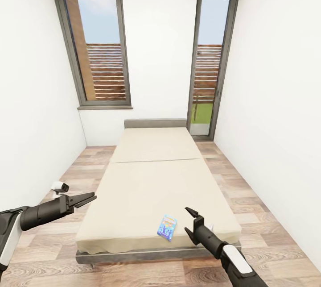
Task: Put all the toys in the child's room - the three board games (two on the bed and one on the table), the two jigsaw puzzles on the table, and the tennis ball on the table - inside the toy box on the table in the child's room.
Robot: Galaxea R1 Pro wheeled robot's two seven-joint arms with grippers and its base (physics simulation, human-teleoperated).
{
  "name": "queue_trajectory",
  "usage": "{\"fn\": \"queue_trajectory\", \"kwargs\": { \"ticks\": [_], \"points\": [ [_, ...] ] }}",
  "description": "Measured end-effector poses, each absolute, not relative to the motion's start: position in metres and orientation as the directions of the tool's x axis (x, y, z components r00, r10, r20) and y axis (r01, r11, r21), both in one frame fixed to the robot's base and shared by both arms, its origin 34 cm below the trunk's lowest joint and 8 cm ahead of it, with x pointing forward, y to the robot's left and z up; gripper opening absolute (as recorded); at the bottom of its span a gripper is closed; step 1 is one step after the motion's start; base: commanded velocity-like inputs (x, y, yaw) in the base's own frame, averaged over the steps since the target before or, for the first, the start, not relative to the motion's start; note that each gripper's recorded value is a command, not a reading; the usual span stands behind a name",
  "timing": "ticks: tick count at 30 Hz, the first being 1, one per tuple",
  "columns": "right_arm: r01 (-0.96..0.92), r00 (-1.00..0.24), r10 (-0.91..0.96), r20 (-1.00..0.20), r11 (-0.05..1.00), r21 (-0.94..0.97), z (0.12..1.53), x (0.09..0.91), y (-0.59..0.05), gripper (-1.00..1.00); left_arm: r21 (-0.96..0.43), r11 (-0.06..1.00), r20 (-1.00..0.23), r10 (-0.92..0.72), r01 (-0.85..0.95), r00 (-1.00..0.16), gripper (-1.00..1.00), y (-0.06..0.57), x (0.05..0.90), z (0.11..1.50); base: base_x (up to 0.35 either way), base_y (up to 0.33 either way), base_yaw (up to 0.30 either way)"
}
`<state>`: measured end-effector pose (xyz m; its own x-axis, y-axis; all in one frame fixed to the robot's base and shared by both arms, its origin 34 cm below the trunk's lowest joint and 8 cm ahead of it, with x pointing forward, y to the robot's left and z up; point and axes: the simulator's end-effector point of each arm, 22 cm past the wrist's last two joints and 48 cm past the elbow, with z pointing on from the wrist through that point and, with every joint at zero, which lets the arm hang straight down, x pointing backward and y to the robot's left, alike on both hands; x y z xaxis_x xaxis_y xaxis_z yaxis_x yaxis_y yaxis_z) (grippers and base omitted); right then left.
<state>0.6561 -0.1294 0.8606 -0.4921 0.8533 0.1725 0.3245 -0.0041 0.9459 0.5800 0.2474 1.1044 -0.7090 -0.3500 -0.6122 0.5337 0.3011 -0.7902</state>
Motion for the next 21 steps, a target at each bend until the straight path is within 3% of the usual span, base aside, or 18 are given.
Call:
{"fn": "queue_trajectory", "kwargs": {
  "ticks": [21],
  "points": [
    [0.336,-0.515,0.828,0.222,-0.044,0.941,0.841,0.656,-0.11,1.0,-0.779,0.276,-0.625,-0.29,0.562,-0.724,1.0,0.22,0.577,1.081,0.0,0.0,0.0]
  ]
}}
